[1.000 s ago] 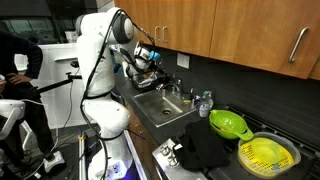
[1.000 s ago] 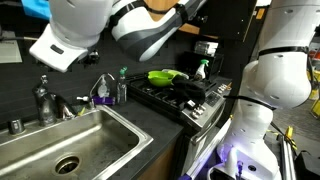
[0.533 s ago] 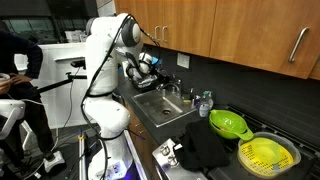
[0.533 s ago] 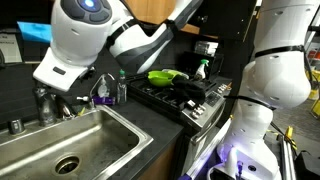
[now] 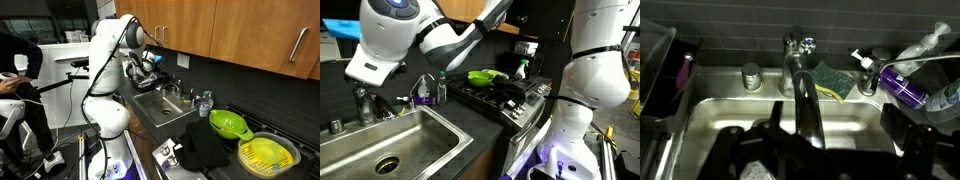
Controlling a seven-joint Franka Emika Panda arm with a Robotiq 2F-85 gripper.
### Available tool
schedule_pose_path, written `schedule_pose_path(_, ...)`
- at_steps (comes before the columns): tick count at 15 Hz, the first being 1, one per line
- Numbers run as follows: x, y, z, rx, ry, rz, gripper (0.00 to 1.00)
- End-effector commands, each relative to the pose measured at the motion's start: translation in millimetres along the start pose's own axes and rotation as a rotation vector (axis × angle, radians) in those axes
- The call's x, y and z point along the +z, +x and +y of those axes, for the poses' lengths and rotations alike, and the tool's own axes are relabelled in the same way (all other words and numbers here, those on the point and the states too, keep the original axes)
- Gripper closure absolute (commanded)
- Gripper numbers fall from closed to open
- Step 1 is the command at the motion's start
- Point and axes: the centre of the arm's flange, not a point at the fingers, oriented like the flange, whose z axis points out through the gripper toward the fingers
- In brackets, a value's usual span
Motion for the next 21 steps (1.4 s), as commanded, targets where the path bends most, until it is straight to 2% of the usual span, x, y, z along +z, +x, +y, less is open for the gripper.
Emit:
schedule_pose_path(1,11,-17,8,-0.044,-0.033,-0.004,0.0)
schedule_pose_path(4,21,-28,14,-0.049,-0.044,0.017,0.0)
schedule_pose_path(9,45,-59,12,-0.086,0.016,0.068,0.0)
schedule_pose_path(14,69,-98,8,-0.134,0.036,0.061,0.0)
schedule_pose_path(17,78,-101,19,-0.133,0.027,0.055,0.0)
schedule_pose_path(21,91,-90,40,-0.116,0.009,0.068,0.0)
